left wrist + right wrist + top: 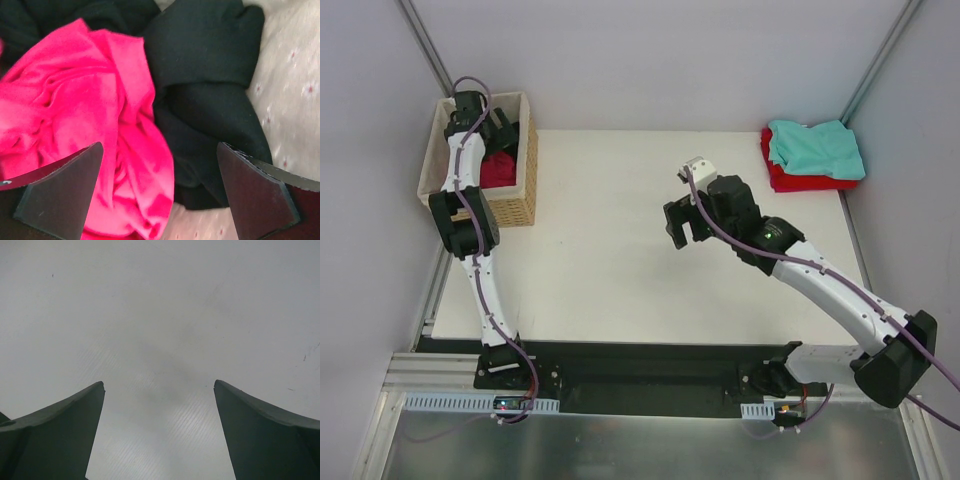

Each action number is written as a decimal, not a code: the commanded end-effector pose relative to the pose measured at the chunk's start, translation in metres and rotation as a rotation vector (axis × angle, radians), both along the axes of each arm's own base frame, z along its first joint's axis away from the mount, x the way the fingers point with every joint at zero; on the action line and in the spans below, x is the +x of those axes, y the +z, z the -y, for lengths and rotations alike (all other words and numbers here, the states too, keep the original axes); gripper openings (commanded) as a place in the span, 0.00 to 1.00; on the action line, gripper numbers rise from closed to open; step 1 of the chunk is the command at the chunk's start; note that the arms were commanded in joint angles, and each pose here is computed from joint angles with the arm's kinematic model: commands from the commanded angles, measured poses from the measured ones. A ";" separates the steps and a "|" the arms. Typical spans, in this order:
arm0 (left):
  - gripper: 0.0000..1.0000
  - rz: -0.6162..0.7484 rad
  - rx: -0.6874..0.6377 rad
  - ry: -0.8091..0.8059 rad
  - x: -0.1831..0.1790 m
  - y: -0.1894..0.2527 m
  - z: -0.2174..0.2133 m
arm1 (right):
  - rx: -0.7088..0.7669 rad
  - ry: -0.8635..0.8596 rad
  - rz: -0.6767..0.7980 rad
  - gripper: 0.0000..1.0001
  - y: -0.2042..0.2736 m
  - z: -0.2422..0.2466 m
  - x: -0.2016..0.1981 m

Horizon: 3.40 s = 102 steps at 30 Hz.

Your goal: Fold and stack the t-shirts

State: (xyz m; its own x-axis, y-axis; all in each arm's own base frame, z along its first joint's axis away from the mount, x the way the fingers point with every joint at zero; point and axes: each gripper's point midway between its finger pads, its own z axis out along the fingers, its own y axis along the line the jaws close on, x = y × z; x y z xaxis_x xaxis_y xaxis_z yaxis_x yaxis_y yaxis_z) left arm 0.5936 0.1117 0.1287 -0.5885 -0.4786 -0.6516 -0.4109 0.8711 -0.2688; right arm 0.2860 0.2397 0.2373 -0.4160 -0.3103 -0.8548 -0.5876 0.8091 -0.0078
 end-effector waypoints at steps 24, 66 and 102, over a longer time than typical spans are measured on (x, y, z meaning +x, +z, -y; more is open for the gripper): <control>0.69 0.241 -0.376 -0.200 0.048 0.020 0.065 | -0.002 0.020 -0.035 0.96 -0.018 -0.025 0.004; 0.00 0.624 -0.274 -0.317 -0.124 0.293 0.109 | 0.014 0.136 0.061 0.95 0.013 -0.046 -0.077; 0.99 0.286 -0.491 -0.866 -0.320 0.102 0.357 | -0.067 -0.062 0.157 0.95 0.018 0.008 -0.091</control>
State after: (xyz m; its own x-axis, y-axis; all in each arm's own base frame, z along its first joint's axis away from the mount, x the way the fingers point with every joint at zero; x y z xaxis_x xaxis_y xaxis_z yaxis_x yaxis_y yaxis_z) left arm 0.2878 -0.2319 0.2304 -0.7813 -0.2509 -0.5715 0.3423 0.5934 -0.7285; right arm 0.1914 0.2440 0.2510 -0.3002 -0.3524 -0.8864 -0.5745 0.8086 -0.1269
